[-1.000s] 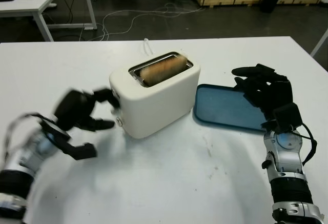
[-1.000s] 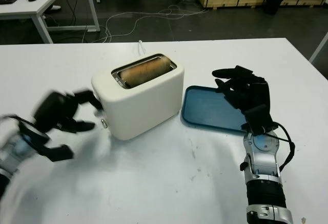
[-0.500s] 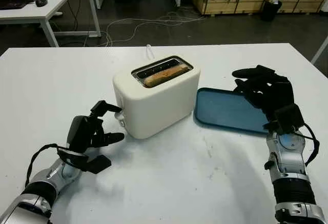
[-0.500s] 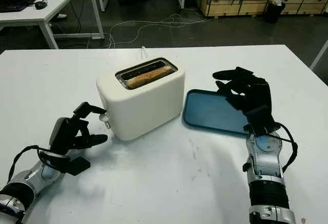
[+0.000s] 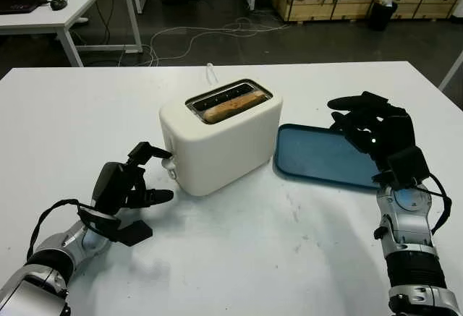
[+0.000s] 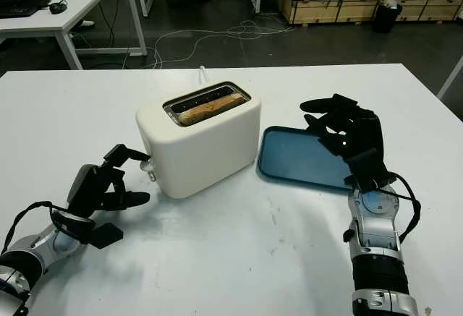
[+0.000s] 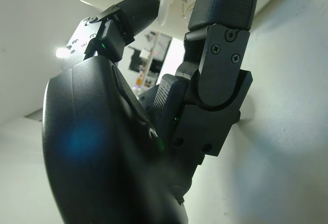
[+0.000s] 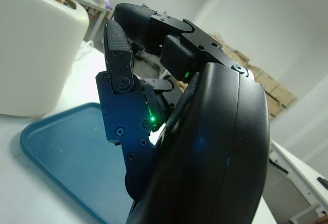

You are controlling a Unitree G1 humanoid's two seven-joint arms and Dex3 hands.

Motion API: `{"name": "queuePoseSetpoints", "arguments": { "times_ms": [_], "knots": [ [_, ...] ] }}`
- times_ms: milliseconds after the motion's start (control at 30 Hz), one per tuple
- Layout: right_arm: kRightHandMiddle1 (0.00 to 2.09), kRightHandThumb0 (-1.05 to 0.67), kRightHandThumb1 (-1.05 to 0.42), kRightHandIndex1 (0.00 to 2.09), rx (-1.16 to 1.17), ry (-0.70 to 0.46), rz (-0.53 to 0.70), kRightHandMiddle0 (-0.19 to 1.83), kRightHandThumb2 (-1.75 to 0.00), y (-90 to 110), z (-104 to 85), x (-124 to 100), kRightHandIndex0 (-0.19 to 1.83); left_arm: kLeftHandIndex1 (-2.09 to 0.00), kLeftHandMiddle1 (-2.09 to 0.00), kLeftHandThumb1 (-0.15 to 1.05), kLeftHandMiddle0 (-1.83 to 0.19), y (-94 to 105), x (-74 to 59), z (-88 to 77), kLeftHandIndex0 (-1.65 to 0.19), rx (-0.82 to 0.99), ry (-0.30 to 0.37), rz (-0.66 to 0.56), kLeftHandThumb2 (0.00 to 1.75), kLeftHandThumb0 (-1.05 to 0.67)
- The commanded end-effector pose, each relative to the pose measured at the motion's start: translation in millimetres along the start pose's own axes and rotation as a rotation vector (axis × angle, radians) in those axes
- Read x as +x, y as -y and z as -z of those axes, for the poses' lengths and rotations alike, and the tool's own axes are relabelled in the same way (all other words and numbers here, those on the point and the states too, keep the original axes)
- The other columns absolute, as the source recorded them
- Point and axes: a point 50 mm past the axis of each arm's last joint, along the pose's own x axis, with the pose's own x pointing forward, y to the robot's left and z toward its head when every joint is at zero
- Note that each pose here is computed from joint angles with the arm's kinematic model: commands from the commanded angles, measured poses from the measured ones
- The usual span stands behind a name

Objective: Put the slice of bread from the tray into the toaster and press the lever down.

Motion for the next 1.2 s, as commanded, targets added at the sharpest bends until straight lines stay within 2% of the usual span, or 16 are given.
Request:
{"name": "queuePoseSetpoints", "arguments": {
  "times_ms": [0,67,133,167,200,267,300,433,567,733,867,933,1067,1100,1133,1167],
  "knots": [
    [0.66,-0.38,-0.92,1.41,-0.008,0.022,0.003,0.86,-0.17,-1,-5.2,5,0.72,-0.13,-1.21,0.92,-1.36,6.9,8.1,-3.8,-1.55,0.030,0.017,0.037,0.47,-1.05],
    [0.66,-0.38,-0.92,1.41,-0.004,0.022,0.005,0.85,-0.17,-2,-4.9,4,0.73,-0.22,-1.43,0.92,-1.24,-9.8,28.6,-9.4,-1.49,0.026,0.058,-0.067,0.54,-1.05],
    [0.67,-0.38,-0.92,1.44,-0.003,0.022,0.006,0.85,-0.17,-2,-4.8,4,0.73,-0.63,-1.65,0.92,-1.13,-27.0,44.8,-15.3,-1.25,0.013,0.092,-0.179,0.58,-1.05],
    [0.68,-0.38,-0.92,1.47,-0.001,0.022,0.007,0.84,-0.17,-2,-4.8,4,0.72,-0.95,-1.71,0.92,-1.12,-36.2,52.0,-18.2,-1.08,0.013,0.111,-0.233,0.61,-1.05],
    [0.68,-0.38,-0.92,1.48,0.004,0.021,0.010,0.84,-0.17,-3,-4.8,4,0.71,-1.14,-1.73,0.92,-1.12,-45.1,58.1,-20.9,-0.97,0.019,0.129,-0.277,0.63,-1.05],
    [0.69,-0.38,-0.92,1.46,0.011,0.019,0.013,0.84,-0.16,-2,-4.8,4,0.70,-1.39,-1.74,0.92,-1.12,-58.2,66.5,-25.3,-0.83,0.034,0.155,-0.333,0.67,-1.05],
    [0.69,-0.38,-0.92,1.46,0.008,0.022,0.014,0.84,-0.16,-2,-4.8,3,0.70,-1.43,-1.74,0.92,-1.12,-63.2,69.8,-27.3,-0.80,0.038,0.165,-0.357,0.68,-1.05],
    [0.70,-0.38,-0.92,1.45,0.005,0.023,0.015,0.83,-0.16,-2,-4.2,3,0.70,-1.49,-1.75,0.92,-1.15,-80.6,82.5,-34.7,-0.79,0.002,0.180,-0.406,0.65,-1.05],
    [0.71,-0.37,-0.92,1.49,0.016,0.019,0.016,0.82,-0.16,-4,-3.7,3,0.71,-1.48,-1.75,0.92,-1.13,-95.8,89.8,-40.0,-0.87,-0.032,0.179,-0.372,0.58,-1.05],
    [0.71,-0.36,-0.92,1.53,0.040,0.019,0.014,0.82,-0.15,-5,-2.9,2,0.70,-1.28,-1.70,0.92,-1.09,-109.3,89.3,-48.3,-1.04,-0.097,0.212,-0.333,0.47,-1.05],
    [0.72,-0.39,-0.92,1.53,0.059,0.018,0.011,0.82,-0.16,-9,-1.9,3,0.70,-1.22,-1.66,0.92,-1.11,-111.3,85.5,-52.1,-1.10,-0.169,0.231,-0.344,0.42,-1.05],
    [0.73,-0.38,-0.92,1.52,0.076,0.013,0.010,0.82,-0.16,-12,-1.8,3,0.71,-1.16,-1.59,0.92,-1.17,-108.8,83.6,-50.4,-1.15,-0.225,0.198,-0.357,0.39,-1.05],
    [0.71,-0.36,-0.92,1.48,0.083,0.031,0.003,0.79,-0.20,-14,-5.1,6,0.70,-1.06,-1.44,0.92,-1.40,-99.4,79.6,-41.5,-1.30,-0.297,0.076,-0.365,0.31,-1.05],
    [0.79,-0.36,-0.92,1.50,0.039,0.041,-0.007,0.76,-0.23,-13,-8.2,8,0.68,-1.06,-1.43,0.92,-1.44,-96.9,78.4,-39.5,-1.32,-0.299,0.049,-0.363,0.33,-1.05],
    [1.00,-0.38,-0.92,1.52,0.001,0.050,-0.014,0.67,-0.26,-12,-10.9,9,0.67,-1.07,-1.41,0.92,-1.48,-95.1,77.5,-38.0,-1.33,-0.303,0.029,-0.360,0.32,-1.05],
    [1.10,-0.38,-0.92,1.53,-0.040,0.064,-0.028,0.62,-0.28,-9,-15.0,12,0.67,-1.07,-1.40,0.92,-1.49,-92.3,76.0,-35.5,-1.33,-0.312,0.003,-0.353,0.32,-1.05]
  ]
}}
